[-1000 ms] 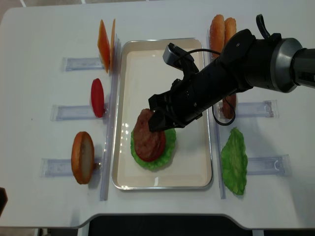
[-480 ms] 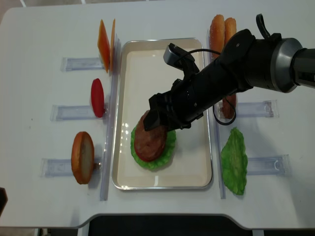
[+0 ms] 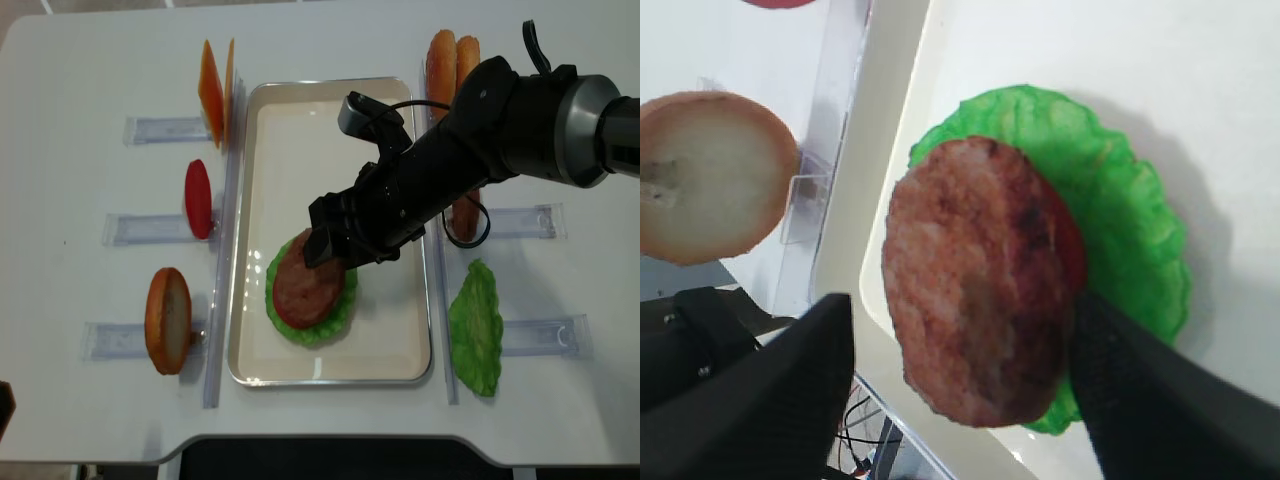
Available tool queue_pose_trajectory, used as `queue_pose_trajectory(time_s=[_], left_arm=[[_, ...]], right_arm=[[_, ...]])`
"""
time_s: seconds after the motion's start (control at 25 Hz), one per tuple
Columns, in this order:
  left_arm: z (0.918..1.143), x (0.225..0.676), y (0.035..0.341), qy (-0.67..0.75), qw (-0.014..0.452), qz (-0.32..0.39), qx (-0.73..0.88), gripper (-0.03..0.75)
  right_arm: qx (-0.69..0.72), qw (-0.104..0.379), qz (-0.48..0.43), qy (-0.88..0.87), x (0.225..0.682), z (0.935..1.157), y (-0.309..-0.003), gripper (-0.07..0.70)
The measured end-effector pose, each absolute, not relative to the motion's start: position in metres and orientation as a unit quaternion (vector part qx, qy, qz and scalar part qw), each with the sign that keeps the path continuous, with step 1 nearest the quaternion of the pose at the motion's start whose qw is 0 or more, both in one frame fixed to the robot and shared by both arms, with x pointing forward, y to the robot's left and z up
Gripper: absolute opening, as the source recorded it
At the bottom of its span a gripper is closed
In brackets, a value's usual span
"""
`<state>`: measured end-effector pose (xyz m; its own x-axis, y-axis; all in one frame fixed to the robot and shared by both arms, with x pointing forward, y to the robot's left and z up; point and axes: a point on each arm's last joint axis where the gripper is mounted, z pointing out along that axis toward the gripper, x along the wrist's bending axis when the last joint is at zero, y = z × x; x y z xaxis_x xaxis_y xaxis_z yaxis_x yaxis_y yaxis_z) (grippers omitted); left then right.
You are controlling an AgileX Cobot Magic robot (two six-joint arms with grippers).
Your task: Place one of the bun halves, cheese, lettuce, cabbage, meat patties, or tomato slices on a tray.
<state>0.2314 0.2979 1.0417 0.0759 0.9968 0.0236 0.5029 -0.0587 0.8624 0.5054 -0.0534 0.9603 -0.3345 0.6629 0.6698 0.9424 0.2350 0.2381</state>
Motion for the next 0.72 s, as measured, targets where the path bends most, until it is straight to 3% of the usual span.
queue_pose_trajectory(time_s=[0.72], left_arm=[[1.042,0.231,0.298,0.585,0.358,0.345,0.640,-0.001]], right_arm=[[-0.547,0.141,-0.295,-0.770,0.501,0.999,-0.072,0.445]])
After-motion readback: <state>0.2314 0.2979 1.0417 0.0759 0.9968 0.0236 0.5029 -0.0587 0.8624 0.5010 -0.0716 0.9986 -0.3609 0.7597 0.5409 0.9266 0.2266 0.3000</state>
